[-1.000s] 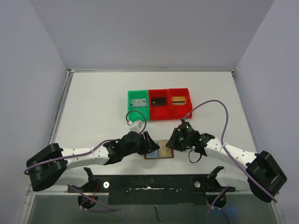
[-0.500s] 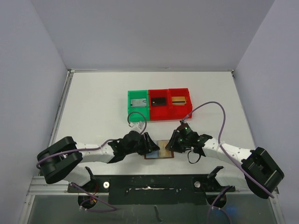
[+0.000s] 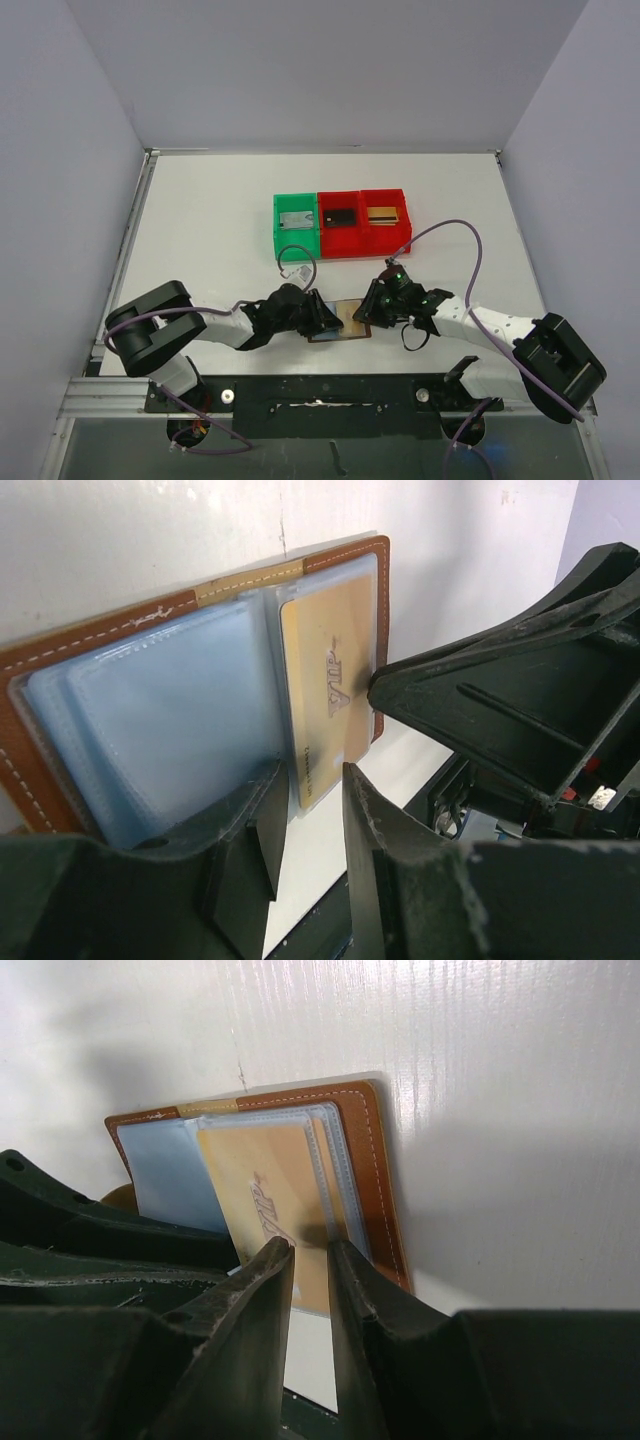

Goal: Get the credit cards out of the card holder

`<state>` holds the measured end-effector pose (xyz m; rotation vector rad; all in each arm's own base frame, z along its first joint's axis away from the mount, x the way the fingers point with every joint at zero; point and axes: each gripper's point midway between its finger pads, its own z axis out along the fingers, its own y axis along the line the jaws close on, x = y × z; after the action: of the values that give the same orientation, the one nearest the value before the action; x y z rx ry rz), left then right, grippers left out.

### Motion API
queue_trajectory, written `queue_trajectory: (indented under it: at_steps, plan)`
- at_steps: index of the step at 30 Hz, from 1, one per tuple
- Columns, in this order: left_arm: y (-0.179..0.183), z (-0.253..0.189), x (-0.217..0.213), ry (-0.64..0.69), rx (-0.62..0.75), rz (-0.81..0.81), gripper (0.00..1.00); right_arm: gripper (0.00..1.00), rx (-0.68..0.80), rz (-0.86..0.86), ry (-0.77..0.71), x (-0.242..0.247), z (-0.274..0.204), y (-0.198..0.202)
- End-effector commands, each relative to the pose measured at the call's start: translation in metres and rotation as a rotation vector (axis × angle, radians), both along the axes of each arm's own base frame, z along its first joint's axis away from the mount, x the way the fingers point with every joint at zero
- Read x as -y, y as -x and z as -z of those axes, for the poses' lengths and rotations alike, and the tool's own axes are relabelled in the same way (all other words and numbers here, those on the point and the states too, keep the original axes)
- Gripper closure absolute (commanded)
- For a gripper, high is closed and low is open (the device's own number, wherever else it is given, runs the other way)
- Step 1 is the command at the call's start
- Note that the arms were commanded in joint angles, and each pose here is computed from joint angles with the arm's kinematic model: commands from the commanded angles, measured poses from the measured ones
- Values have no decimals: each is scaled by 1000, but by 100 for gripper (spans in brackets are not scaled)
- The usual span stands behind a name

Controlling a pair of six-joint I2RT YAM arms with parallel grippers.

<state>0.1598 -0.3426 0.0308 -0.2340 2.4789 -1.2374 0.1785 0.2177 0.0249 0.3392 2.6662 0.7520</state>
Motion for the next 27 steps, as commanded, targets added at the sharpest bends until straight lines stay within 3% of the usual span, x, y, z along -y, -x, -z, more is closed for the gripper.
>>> queue_trajectory:
  at_steps: [1,10,15,27]
  plan:
    - [-7,-11,12,55,24,10,74,77,-6,-3,-5,0,4,1]
    - [-10,-6,13,51,11,12,87,77,-1,-15,-19,-3,2,1]
    - [-12,-5,8,41,3,3,100,77,-9,-15,-14,-3,4,2]
    - [-8,0,-14,12,-25,-47,100,76,-16,-6,15,1,6,-1]
